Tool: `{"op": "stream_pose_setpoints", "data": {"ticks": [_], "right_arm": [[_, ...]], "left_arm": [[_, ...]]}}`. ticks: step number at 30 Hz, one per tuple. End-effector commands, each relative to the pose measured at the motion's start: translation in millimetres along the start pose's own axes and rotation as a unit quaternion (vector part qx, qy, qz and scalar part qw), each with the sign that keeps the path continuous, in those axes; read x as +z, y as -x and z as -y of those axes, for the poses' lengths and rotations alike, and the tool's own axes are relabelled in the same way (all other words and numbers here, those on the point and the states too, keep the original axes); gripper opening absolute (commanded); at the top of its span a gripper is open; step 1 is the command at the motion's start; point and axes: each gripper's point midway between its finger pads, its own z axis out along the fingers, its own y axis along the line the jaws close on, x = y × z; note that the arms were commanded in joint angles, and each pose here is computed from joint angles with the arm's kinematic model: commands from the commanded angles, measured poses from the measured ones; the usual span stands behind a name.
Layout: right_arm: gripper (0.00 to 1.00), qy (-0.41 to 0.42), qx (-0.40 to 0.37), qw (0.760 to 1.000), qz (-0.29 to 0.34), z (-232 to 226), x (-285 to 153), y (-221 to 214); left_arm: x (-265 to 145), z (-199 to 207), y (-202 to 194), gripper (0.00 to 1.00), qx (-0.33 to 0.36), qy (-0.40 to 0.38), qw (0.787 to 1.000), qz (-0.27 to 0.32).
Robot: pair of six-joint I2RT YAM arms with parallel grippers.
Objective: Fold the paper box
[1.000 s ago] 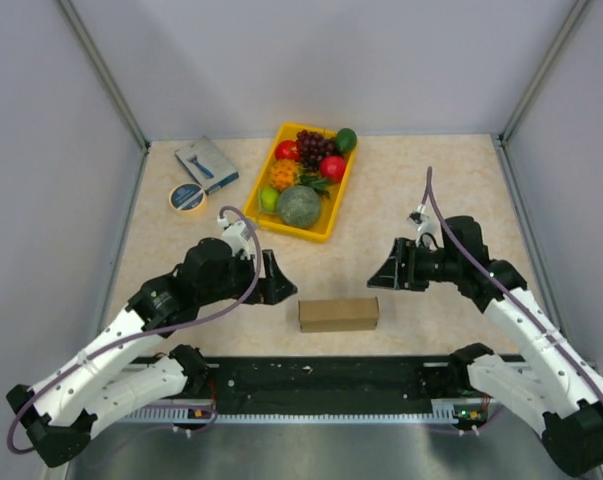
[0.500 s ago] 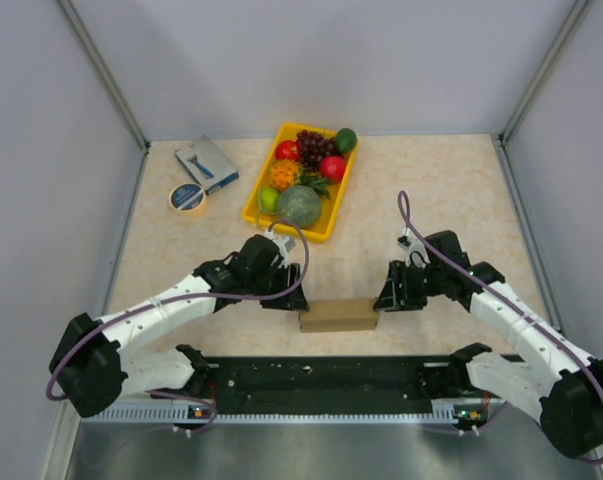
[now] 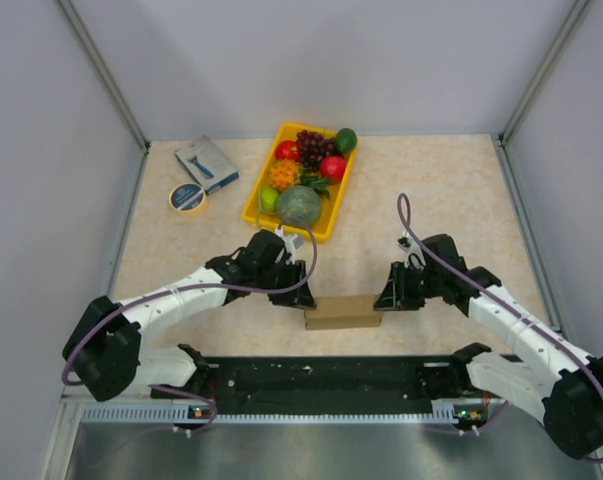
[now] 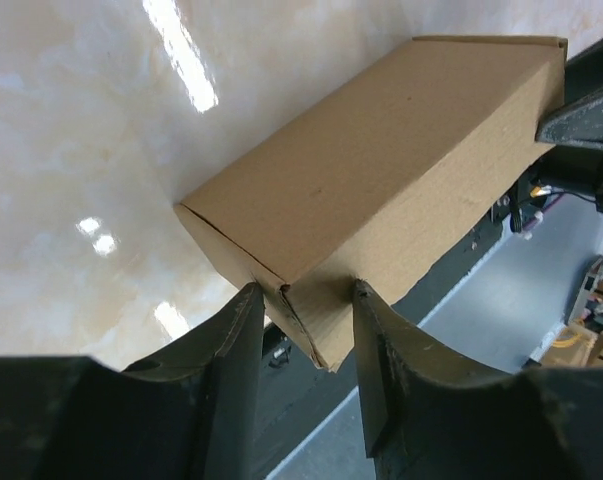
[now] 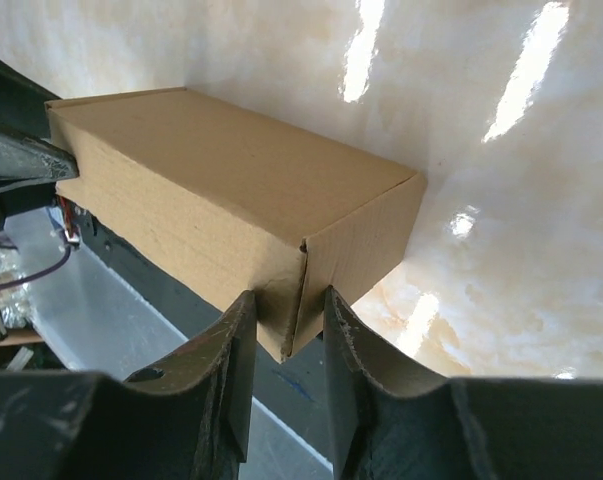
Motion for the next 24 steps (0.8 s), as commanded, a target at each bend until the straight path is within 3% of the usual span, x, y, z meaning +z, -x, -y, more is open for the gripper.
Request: {"op": "stream_pose_setpoints", "data": {"ticks": [1, 6, 10, 13, 14, 15, 16, 18, 20, 24], "right_arm": [[0.21, 0.05, -0.042, 0.994, 0.083, -33.5, -5.5, 43.0], [0.17, 0.047, -0.09, 0.984, 0.148, -59.2, -28.3, 86.7], [0.14, 0.008, -0.136, 0.971, 0.198, -59.7, -34.8, 108.0], [0.27, -0.02, -0.128, 0.971, 0.199, -37.1, -21.0, 94.8], [0.42, -0.034, -0.113, 0.977, 0.177, -17.7, -8.3, 77.1], [0.49, -0.035, -0.106, 0.978, 0.175, -11.7, -7.2, 69.2], [0.53, -0.037, -0.089, 0.983, 0.156, -4.8, -4.3, 55.0], [0.62, -0.021, -0.066, 0.986, 0.155, -2.4, -9.1, 35.2], [0.75, -0.01, -0.05, 0.987, 0.151, 0.5, -12.0, 19.8], [0.8, 0.007, -0.028, 0.986, 0.166, -8.9, -22.7, 20.0]], "left_arm": [[-1.6, 60.2, 57.3, 0.36, 0.058, -0.08, 0.992, 0.072], [-29.9, 99.4, 109.8, 0.34, 0.115, -0.086, 0.978, 0.154], [-43.9, 96.1, 131.7, 0.33, 0.16, -0.051, 0.961, 0.22], [-35.2, 59.4, 116.4, 0.46, 0.152, -0.003, 0.964, 0.218], [-26.6, 37.0, 96.8, 0.52, 0.145, 0.013, 0.969, 0.2], [-24.2, 23.5, 84.7, 0.64, 0.135, 0.026, 0.972, 0.19], [-23.8, 9.9, 72.3, 0.69, 0.126, 0.039, 0.974, 0.182], [-34.1, -18.6, 37.0, 0.77, 0.107, 0.057, 0.977, 0.175], [-55.4, -21.5, 20.2, 0.87, 0.098, 0.04, 0.974, 0.202], [-89.6, -15.2, 14.6, 0.96, 0.084, 0.007, 0.96, 0.267]]}}
